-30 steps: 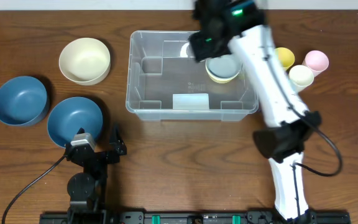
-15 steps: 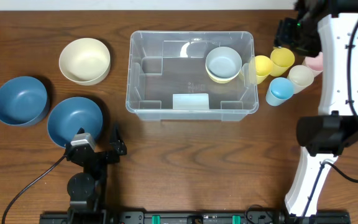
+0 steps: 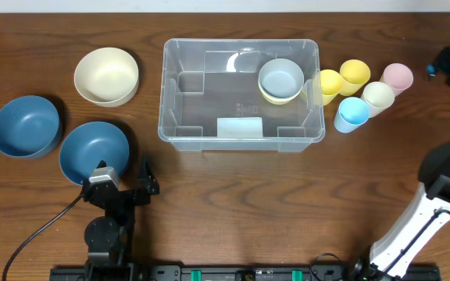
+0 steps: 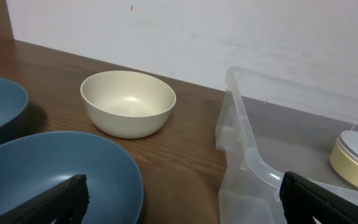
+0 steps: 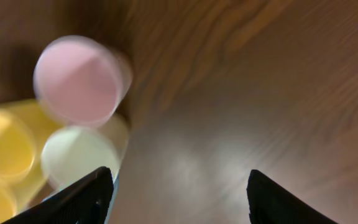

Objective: Pack container
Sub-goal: 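Move the right gripper to the pink cup and grasp it, then lift the pink cup and carry it into the container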

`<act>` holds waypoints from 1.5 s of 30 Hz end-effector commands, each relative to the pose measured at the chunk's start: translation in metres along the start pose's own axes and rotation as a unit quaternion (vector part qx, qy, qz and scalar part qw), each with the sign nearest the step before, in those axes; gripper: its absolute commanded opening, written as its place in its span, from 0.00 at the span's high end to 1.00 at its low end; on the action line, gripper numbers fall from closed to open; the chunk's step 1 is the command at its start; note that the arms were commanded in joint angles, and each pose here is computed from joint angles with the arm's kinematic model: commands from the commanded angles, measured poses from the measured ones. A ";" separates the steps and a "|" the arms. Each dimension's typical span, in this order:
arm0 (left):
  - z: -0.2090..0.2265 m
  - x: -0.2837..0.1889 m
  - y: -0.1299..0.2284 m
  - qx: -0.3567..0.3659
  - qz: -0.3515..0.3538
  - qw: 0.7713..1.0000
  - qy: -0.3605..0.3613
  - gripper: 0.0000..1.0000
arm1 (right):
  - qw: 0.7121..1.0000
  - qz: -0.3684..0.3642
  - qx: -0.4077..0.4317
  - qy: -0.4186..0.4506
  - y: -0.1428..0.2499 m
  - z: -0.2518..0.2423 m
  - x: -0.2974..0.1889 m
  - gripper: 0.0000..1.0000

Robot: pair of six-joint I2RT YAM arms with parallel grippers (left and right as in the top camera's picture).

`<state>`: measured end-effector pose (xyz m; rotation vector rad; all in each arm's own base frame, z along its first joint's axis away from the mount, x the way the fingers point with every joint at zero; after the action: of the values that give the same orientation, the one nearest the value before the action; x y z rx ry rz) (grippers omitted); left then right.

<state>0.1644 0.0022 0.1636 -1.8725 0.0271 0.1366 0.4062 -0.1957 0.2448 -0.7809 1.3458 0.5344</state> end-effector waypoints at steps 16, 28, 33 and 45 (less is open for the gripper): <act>0.005 0.002 0.014 -0.003 0.022 1.000 -0.010 0.02 | 0.994 -0.033 -0.068 -0.081 -0.004 0.032 0.082 0.41; 0.005 0.002 0.014 -0.003 0.022 1.000 -0.010 0.02 | 0.994 -0.024 -0.074 -0.081 0.010 0.037 0.118 0.72; 0.005 0.002 0.014 -0.003 0.022 1.000 -0.010 0.02 | 0.995 -0.018 -0.067 -0.077 0.012 0.034 0.118 0.98; 0.005 0.002 0.014 -0.003 0.022 1.000 -0.010 0.02 | 0.997 -0.032 -0.038 -0.054 0.006 0.013 0.064 0.99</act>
<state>0.1644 0.0022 0.1636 -1.8726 0.0275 0.1364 0.4215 -0.1779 0.1318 -0.7770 1.2447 0.6875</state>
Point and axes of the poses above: each gripper's point midway between its finger pads, its own x axis out along the fingers, its own z axis along the line the jaws close on, y = z × x, the point moved 8 cm from there along -x, back along the fingers, and after that the axes turned 3 degrees about -x, right-handed, at the moved point
